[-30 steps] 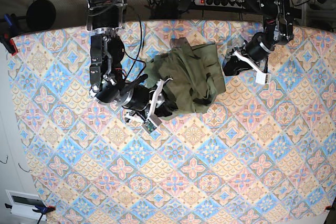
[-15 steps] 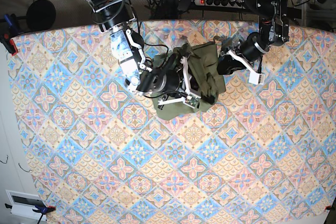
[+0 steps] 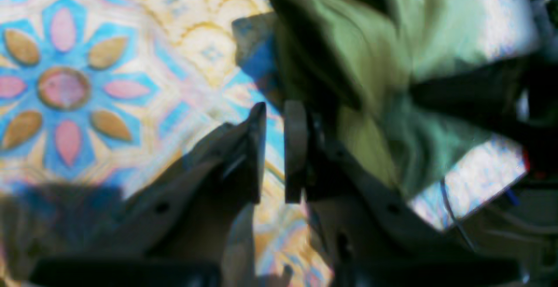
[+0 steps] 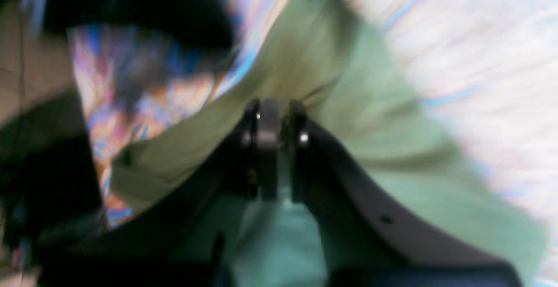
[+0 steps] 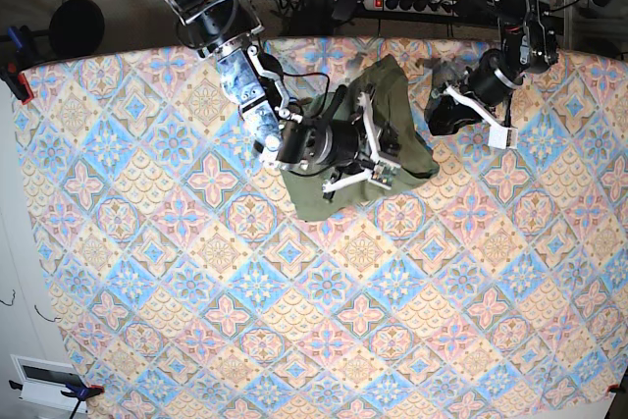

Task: Layout the t-shirt on the table in an organized manner, then fold the t-shirt properly
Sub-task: 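Fold the bundled shirt over with the right gripper toward the left gripper, then press and square the folded shirt edges with the right gripper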

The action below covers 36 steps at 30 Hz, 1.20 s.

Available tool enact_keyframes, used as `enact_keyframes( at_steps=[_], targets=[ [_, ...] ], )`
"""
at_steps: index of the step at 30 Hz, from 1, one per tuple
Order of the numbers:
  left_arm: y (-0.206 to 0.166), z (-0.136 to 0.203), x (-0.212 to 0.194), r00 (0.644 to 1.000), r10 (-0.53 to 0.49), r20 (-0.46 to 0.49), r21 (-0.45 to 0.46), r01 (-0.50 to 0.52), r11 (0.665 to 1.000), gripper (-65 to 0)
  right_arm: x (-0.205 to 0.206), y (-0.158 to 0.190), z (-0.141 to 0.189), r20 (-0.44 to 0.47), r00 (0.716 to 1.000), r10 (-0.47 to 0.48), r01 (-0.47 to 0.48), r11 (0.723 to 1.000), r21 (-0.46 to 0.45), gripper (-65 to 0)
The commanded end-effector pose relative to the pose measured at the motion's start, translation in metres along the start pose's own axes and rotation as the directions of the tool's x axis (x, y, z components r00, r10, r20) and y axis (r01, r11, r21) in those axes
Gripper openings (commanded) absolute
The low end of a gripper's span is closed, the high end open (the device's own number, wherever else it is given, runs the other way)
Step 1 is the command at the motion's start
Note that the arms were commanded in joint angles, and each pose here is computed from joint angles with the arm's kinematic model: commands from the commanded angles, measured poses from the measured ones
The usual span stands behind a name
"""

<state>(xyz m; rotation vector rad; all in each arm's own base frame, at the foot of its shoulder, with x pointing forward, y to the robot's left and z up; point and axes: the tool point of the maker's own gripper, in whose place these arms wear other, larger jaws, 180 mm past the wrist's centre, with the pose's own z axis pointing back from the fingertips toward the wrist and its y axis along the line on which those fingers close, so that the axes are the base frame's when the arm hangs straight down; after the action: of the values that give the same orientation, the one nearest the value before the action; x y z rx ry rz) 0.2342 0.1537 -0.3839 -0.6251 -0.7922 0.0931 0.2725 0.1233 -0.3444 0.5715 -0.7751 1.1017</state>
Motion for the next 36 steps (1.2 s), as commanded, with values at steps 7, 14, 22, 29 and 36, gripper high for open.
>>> enact_keyframes(
  at_steps=[7, 14, 22, 29, 36],
  targets=[
    [-0.057, 0.014, 0.015, 0.992, -0.109, 0.055, -0.115, 0.115, 0.987, -57.5, 0.022, -0.043, 0.027, 0.158, 0.98, -0.119, 0.131, 0.989, -0.068, -61.1],
    [-0.099, 0.004, -0.012, 0.992, -0.128, -0.008, -0.236, 0.122, 0.964, -58.0, 0.013, -0.097, 0.023, 0.107, 0.978, -0.178, 0.19, 0.975, -0.115, -61.2],
    [-0.107, -0.004, -0.036, 0.989, -0.129, -0.07, -0.258, 0.107, 0.96, -58.4, 0.009, -0.139, 0.011, 0.03, 0.975, -0.219, 0.221, 0.968, -0.116, -61.2],
    [-0.078, -0.028, -0.052, 0.974, -0.17, -0.148, -0.191, 0.141, 0.971, -58.4, -0.05, -0.158, -0.002, -0.209, 0.946, -0.247, 0.214, 0.962, -0.169, -61.2],
    [-0.047, -0.048, -0.041, 0.975, -0.15, -0.167, -0.139, 0.127, 0.982, -58.4, -0.099, -0.144, 0.004, -0.335, 0.904, -0.268, 0.216, 0.959, -0.185, -61.2]
  ],
)
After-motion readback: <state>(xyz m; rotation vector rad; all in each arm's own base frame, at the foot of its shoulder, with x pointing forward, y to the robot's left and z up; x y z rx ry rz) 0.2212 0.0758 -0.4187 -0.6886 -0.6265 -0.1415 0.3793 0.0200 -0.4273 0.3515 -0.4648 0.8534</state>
